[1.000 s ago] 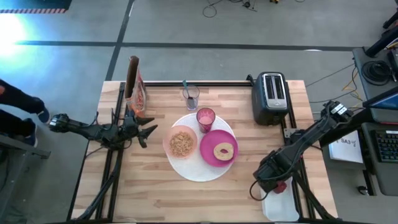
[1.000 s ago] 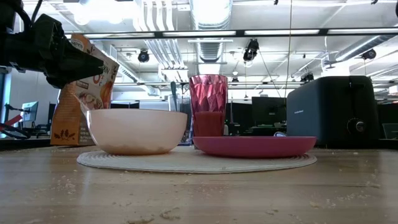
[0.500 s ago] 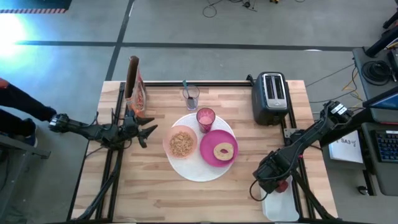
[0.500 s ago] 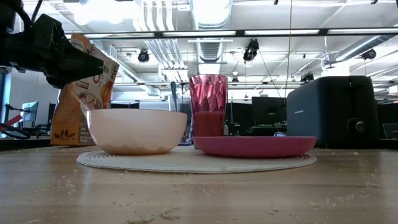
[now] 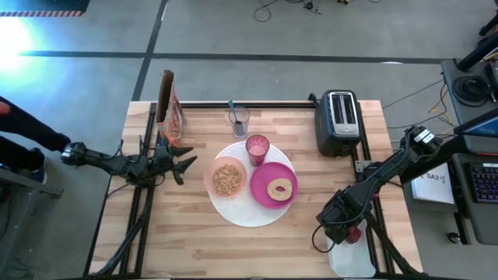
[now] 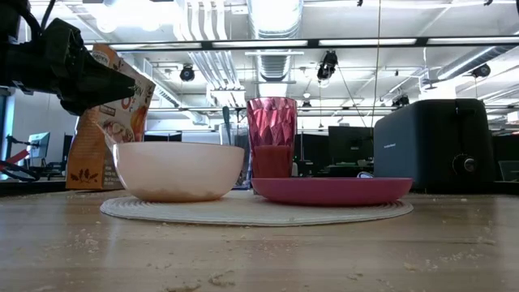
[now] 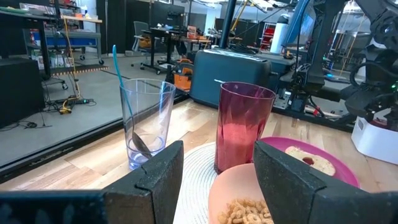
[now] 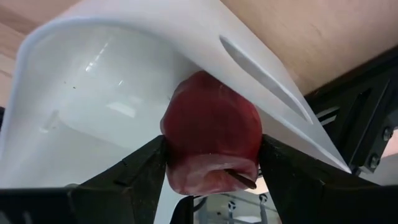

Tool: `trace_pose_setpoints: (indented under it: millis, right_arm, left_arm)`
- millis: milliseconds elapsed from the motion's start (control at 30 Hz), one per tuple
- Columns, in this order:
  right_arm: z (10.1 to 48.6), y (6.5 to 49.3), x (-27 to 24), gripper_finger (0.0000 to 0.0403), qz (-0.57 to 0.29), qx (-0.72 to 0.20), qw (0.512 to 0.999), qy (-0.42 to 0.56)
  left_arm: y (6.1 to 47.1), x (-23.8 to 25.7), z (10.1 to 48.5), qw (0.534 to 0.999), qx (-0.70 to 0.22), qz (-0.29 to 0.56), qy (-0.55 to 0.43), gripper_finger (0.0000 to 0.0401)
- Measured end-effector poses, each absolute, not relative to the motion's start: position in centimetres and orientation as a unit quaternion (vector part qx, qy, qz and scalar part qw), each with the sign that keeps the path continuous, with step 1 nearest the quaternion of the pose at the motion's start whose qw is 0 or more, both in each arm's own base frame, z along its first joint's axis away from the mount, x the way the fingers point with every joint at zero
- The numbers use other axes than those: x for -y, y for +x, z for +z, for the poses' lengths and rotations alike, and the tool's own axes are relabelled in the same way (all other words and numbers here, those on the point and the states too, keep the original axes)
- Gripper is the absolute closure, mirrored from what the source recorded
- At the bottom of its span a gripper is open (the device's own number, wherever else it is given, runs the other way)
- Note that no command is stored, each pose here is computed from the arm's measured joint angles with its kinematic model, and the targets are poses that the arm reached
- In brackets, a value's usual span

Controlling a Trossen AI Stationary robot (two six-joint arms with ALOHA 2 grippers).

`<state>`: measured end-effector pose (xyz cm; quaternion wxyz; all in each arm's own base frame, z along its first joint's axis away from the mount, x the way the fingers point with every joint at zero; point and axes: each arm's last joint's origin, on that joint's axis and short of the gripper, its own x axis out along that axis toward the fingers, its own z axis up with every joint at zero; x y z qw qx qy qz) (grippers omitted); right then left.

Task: Arrange a breakfast setting
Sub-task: Put the red apple on the white table mat to the left of the cup of milk

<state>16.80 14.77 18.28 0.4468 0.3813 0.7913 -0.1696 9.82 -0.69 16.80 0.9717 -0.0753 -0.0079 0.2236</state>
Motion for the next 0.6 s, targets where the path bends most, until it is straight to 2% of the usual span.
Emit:
trace_pose_setpoints:
  millis: [200, 333, 500, 600]
  right_arm:
    - [18.29, 16.80, -14.80, 0.0213, -0.149, -0.797, 0.452, 0.373]
    - [18.35, 16.77, -14.94, 0.0236, -0.120, -0.809, 0.438, 0.372]
    - [18.61, 16.83, -15.29, 0.0239, -0.063, -0.826, 0.411, 0.381]
    - [19.18, 17.05, -15.49, 0.0239, -0.037, -0.822, 0.419, 0.383]
  left_arm:
    - [9.82, 0.68, 16.79, 0.972, 0.008, 0.224, -0.075, 0.0223]
    - [9.82, 0.69, 16.80, 0.972, 0.008, 0.224, -0.075, 0.0223]
    - [9.82, 0.69, 16.79, 0.972, 0.008, 0.224, -0.075, 0.0223]
    - [9.82, 0.69, 16.80, 0.972, 0.008, 0.224, -0.075, 0.0223]
